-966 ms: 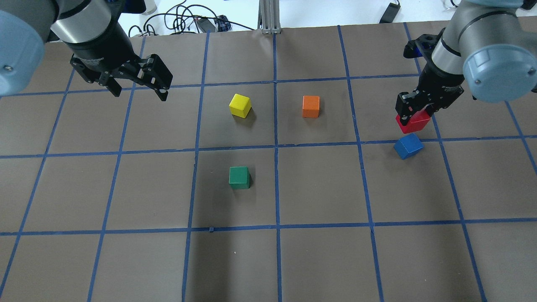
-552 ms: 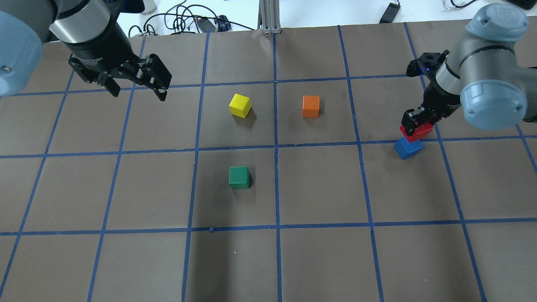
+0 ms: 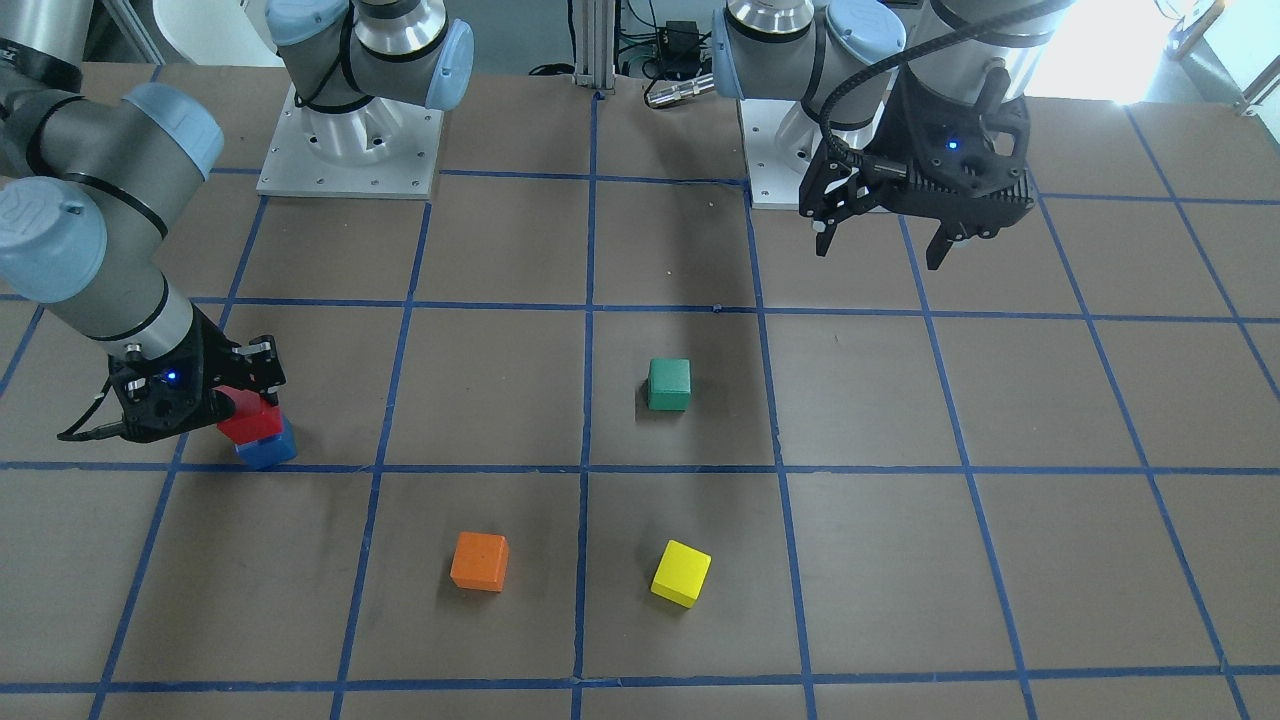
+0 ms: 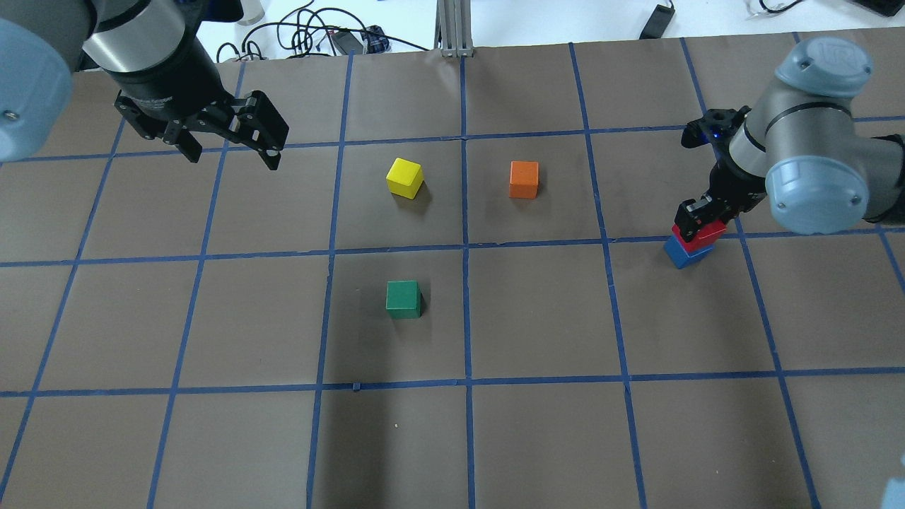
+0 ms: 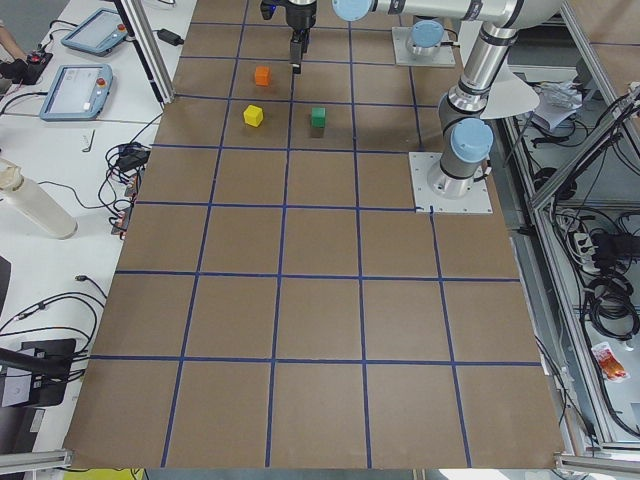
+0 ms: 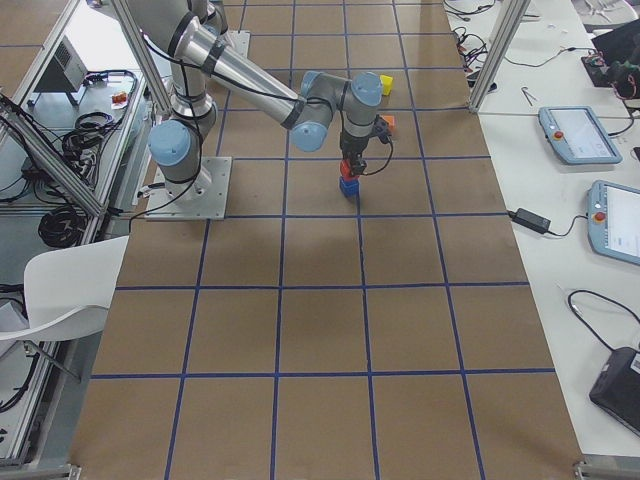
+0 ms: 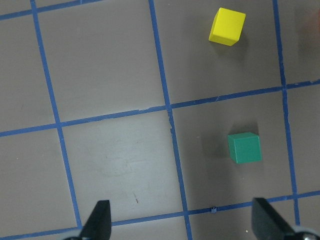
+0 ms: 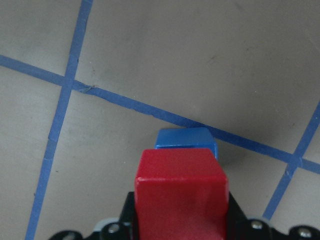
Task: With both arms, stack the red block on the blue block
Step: 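Lower the red cube onto the blue cube and open the right gripper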
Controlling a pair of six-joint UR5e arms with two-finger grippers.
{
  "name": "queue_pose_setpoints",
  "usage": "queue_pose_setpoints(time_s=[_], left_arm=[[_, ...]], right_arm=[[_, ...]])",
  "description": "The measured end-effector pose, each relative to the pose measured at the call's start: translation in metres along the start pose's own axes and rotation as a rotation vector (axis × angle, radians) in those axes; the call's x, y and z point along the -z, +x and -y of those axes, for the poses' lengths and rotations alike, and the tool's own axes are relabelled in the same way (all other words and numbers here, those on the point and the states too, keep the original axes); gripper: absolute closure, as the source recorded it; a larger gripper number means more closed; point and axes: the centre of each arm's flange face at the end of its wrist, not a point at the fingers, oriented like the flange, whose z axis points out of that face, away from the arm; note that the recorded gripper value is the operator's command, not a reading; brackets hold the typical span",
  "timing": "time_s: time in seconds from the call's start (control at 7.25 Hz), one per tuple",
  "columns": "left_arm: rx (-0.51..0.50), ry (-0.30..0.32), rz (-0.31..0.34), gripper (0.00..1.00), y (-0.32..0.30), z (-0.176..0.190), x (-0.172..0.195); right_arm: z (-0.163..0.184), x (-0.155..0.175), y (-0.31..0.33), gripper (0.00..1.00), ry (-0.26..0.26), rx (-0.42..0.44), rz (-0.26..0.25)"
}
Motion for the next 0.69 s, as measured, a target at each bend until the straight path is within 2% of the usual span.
queue_pose_setpoints(time_s=[0.69], left_arm=[[0.001, 0.0, 0.0, 0.0, -0.0001, 0.0011, 0.0]], right_arm=[[-0.0025, -0.0074, 0.0096, 0.94, -0.009, -0.031, 0.015]])
